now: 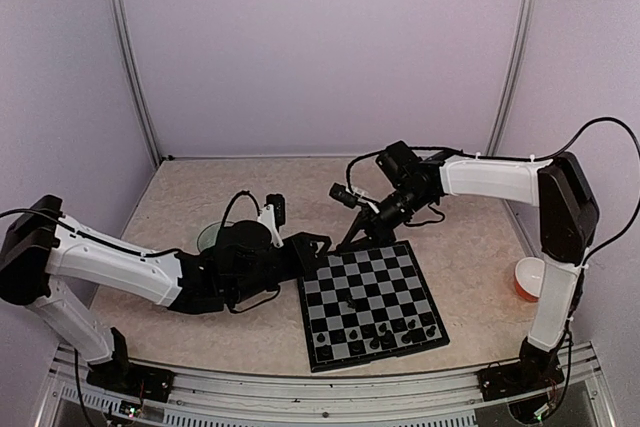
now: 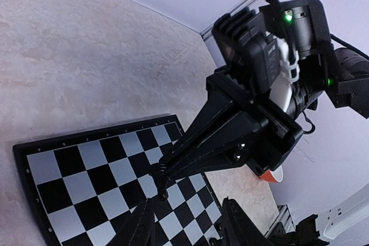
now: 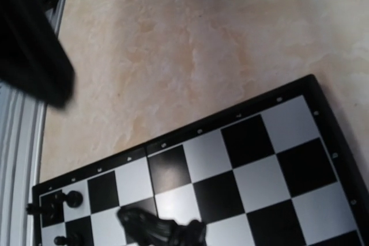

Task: Set up the chess pieces on the board
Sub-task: Pass from the right arm to the left

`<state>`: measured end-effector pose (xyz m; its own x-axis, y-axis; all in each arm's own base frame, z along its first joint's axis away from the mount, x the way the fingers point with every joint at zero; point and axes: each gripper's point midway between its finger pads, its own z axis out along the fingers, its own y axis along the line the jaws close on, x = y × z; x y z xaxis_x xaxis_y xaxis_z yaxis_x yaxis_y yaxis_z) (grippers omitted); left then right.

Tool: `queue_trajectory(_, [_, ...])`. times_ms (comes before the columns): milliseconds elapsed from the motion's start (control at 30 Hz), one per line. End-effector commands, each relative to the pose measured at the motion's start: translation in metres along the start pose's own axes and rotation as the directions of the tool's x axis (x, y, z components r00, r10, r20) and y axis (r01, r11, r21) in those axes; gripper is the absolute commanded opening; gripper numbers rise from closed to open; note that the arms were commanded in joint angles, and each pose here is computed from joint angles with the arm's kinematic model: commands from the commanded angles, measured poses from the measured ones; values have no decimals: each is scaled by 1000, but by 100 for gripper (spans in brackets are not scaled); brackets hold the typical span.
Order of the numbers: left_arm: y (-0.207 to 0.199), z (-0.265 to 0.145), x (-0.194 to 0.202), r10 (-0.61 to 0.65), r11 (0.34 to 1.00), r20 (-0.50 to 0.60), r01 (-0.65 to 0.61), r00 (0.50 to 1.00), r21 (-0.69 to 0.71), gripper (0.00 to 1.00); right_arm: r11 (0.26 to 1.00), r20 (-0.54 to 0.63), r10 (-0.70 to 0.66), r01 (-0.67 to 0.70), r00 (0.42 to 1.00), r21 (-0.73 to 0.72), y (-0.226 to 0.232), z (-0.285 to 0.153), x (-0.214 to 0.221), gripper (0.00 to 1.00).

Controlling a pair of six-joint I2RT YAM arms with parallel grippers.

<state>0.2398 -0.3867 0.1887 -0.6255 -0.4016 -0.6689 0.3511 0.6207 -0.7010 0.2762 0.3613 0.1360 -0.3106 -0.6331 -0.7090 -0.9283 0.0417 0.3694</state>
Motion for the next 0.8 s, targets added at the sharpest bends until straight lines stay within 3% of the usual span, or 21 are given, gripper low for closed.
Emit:
queue_trajectory(0, [-27, 9, 1, -110, 989, 22, 107, 994, 105, 41, 999, 42, -6, 4, 999, 42, 0, -15, -10, 3])
queue_trajectory(767, [-18, 42, 24, -133, 987, -40, 136, 990, 84, 31, 1000, 90, -17, 17, 996, -3, 12, -26, -18, 4])
